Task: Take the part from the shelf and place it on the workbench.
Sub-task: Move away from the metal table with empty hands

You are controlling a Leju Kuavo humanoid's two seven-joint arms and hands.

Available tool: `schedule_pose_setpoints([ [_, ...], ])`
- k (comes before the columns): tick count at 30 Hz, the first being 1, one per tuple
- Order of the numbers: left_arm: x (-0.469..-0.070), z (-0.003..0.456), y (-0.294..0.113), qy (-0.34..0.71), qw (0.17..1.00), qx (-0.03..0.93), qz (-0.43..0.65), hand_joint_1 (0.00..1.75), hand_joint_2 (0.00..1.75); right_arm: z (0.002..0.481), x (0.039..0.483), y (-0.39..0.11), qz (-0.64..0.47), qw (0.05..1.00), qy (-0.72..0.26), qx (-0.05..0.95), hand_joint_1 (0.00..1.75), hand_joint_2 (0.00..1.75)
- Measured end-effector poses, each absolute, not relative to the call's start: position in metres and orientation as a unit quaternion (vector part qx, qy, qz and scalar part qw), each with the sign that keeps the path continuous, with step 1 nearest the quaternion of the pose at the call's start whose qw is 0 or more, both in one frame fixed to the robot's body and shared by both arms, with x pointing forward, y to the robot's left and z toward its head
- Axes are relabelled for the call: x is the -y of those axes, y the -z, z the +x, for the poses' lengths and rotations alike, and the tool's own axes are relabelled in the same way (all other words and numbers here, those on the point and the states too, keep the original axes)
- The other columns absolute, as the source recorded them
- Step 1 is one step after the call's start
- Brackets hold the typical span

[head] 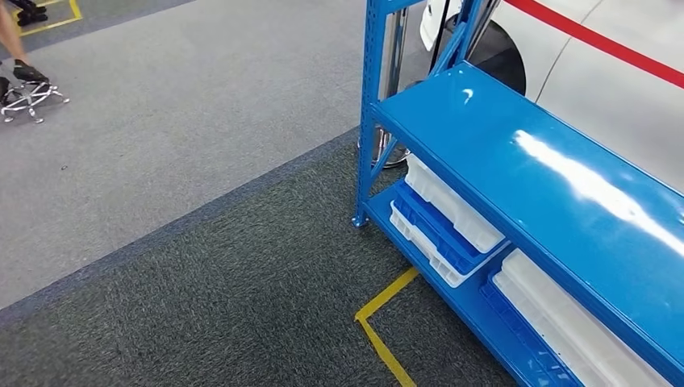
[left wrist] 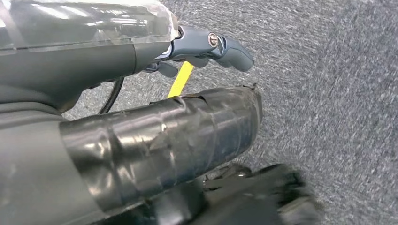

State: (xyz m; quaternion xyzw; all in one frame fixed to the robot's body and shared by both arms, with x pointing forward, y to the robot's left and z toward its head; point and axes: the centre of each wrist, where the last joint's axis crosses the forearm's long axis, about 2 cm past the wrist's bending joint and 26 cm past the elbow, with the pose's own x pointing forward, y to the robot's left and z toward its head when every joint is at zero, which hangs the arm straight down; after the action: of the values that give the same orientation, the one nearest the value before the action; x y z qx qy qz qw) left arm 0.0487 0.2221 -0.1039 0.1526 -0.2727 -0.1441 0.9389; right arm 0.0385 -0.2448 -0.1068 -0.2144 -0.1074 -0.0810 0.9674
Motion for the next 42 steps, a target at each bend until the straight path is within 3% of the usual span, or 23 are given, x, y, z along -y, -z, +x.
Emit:
schedule_pose_setpoints([
  [42,-0.225,0.052,0.104,0.143,0.937,0.278,0.156,0.0,0.0,0.04,0.235,0.106,-0.192,0.973,0.068,0.11,0.0,0.0],
])
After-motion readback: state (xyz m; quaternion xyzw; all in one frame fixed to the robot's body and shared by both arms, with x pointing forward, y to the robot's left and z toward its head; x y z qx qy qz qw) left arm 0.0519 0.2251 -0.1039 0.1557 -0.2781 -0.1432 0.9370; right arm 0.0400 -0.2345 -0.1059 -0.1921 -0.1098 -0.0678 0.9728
